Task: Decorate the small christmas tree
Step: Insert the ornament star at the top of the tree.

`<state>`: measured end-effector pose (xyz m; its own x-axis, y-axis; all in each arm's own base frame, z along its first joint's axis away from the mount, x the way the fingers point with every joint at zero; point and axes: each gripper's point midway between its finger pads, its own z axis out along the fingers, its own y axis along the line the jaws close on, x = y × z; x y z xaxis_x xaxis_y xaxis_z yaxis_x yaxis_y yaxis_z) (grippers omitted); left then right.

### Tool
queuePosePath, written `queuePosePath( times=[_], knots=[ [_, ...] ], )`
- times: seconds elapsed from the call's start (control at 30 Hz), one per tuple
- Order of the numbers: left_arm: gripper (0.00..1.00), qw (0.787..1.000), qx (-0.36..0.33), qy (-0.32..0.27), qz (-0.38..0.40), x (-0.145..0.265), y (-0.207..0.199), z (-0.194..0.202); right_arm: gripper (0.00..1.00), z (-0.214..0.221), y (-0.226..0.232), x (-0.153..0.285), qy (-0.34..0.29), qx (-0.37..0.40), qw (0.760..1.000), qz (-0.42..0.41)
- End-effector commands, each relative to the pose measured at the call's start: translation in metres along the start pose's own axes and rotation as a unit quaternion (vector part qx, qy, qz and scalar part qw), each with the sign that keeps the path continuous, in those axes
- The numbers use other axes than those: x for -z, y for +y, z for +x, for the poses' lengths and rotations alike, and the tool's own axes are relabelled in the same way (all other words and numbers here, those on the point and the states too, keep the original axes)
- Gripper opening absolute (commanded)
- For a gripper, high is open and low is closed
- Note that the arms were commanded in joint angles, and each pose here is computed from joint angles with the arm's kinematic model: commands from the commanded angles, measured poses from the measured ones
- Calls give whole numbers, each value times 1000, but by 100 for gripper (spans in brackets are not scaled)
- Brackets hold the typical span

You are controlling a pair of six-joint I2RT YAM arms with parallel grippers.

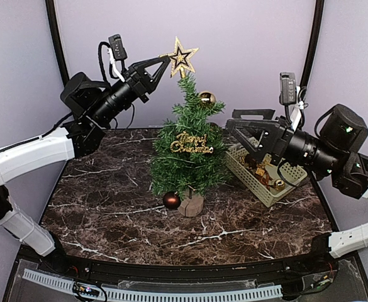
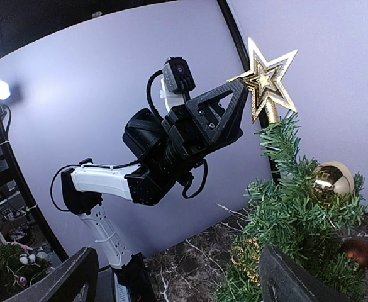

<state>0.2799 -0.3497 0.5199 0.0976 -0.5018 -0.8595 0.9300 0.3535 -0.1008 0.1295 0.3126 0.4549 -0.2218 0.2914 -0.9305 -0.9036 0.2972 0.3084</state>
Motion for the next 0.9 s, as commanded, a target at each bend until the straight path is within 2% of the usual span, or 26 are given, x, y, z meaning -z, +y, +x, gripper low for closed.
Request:
queuePosePath(
  times=[0.0, 0.4, 0.67, 0.73, 0.87],
  knots=[
    [0, 1000, -4, -5, 14, 8, -8, -9, 90, -9, 0, 1, -22, -4, 1000, -3],
    [1, 1000, -2, 8, 18, 10, -10, -4, 90, -8, 1, 0, -24, -4, 1000, -4],
    [40, 1000, -15, 9, 11, 15, -11, -7, 90, -9, 1, -1, -24, -3, 1000, -5],
    [53, 1000, -20, 7, 8, 19, -12, -10, 90, -9, 1, -1, -24, -2, 1000, -4],
    [69, 999, -30, 10, -8, 28, -10, -13, 90, -9, -1, -1, -25, -3, 1000, 0]
  ],
)
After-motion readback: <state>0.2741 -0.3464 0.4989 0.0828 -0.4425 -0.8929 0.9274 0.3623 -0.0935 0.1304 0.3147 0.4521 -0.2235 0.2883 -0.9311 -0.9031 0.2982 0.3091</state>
